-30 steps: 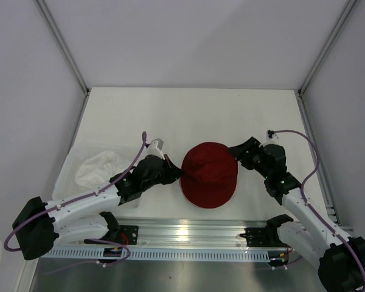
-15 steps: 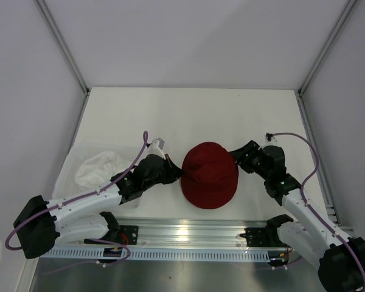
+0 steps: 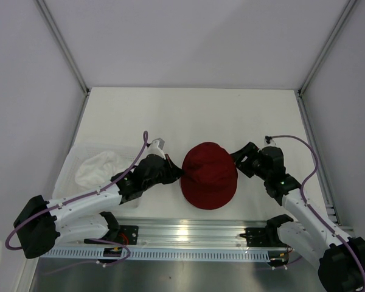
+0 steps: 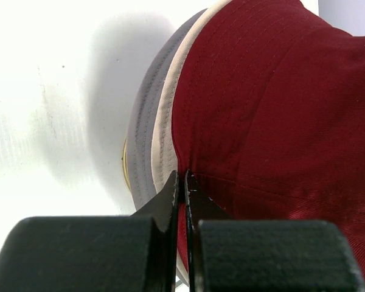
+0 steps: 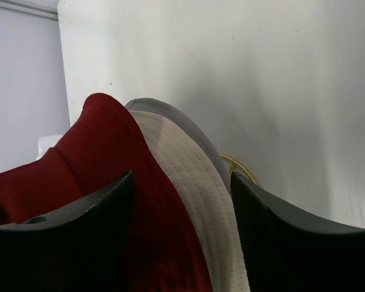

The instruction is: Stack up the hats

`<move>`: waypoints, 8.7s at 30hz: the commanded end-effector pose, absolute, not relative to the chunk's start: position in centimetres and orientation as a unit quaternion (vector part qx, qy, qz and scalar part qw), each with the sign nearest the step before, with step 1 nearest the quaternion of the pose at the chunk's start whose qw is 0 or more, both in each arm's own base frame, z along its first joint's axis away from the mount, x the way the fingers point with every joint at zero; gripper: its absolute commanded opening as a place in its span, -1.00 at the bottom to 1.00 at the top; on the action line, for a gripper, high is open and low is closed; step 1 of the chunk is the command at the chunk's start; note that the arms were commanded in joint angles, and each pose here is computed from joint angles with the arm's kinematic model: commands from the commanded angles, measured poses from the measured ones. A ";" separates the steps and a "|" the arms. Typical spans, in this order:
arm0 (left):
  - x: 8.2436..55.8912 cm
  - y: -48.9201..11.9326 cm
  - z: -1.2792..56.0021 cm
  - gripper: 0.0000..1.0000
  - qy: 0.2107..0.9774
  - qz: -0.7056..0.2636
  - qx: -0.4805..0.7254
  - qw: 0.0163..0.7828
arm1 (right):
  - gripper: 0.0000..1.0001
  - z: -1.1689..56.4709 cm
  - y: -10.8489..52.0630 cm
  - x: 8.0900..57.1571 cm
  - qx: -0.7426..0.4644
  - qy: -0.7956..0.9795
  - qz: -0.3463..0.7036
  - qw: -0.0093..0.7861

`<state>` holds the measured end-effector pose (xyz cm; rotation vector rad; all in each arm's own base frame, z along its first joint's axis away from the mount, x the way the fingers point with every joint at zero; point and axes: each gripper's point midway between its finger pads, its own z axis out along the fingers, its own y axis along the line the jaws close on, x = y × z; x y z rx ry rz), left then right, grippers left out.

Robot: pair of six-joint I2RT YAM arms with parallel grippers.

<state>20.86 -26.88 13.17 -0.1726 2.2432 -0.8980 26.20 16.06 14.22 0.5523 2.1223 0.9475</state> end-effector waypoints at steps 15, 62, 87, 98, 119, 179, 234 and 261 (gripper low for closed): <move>20.9 -27.1 13.7 -0.99 0.865 -0.346 -0.051 0.359 | -0.21 14.9 16.5 24.8 0.239 0.810 0.404 0.351; 21.3 -26.4 14.8 -0.99 0.861 -0.332 -0.046 0.381 | -0.05 16.4 15.7 21.0 0.278 0.773 0.472 0.320; 21.6 -26.8 14.9 -0.99 0.860 -0.335 -0.051 0.381 | -0.04 14.5 15.3 17.9 0.316 0.775 0.474 0.273; 21.7 -27.1 15.2 -0.99 0.857 -0.341 -0.050 0.382 | -0.08 15.9 16.2 18.4 0.320 0.753 0.504 0.276; 21.9 -26.4 14.7 -0.99 0.864 -0.322 -0.057 0.384 | -1.00 14.1 15.5 18.4 0.319 0.776 0.464 0.286; 25.4 0.3 15.5 0.90 0.810 0.002 -0.362 0.461 | 0.59 18.4 9.4 21.3 0.219 0.835 0.247 0.440; 27.4 0.1 16.2 0.84 0.843 0.001 -0.285 0.456 | 0.63 21.2 9.5 22.0 0.212 0.818 0.262 0.466; 28.5 0.3 16.9 -0.99 0.837 0.008 -0.265 0.478 | 0.63 22.1 9.7 22.6 0.210 0.813 0.269 0.472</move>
